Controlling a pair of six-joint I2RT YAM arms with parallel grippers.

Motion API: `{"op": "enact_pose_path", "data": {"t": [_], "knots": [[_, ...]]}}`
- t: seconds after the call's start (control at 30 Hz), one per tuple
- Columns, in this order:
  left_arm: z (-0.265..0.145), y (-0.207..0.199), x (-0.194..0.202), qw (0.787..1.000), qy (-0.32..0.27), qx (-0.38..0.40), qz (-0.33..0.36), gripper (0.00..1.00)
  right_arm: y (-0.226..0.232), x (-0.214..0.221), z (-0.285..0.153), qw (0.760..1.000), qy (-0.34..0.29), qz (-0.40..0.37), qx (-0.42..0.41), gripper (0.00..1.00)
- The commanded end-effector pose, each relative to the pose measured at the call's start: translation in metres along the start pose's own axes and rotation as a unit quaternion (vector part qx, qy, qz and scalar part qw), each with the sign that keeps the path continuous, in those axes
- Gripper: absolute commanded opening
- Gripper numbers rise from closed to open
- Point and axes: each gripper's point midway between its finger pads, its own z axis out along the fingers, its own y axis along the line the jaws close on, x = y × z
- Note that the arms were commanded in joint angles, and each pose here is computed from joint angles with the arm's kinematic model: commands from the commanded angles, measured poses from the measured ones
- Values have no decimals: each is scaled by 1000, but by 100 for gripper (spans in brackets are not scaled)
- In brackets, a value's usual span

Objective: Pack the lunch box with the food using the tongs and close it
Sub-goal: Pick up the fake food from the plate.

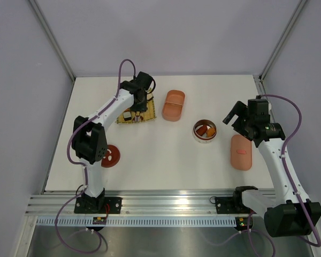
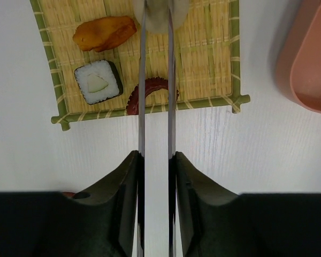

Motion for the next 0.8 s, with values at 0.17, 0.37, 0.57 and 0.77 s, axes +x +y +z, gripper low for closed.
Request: {"op": "enact_pose_path", "data": {"t": [0.17,0.37,0.57,0.77], "knots": [[-36,21,-25,998,-58,-24,-16,17,3,-6,-3,1000,-12,-3,-11,100],[-64,34,-33,996,-77,-36,-19,11,3,-4,-3,1000,-11,-3,-12,99],[-93,41,-43,994,-106,-29,-25,6,4,-4,-3,1000,-11,0,-15,100],[-109,37,-48,992,-119,-19,-21,5,5,-6,-5,1000,-14,2,-17,100]]}}
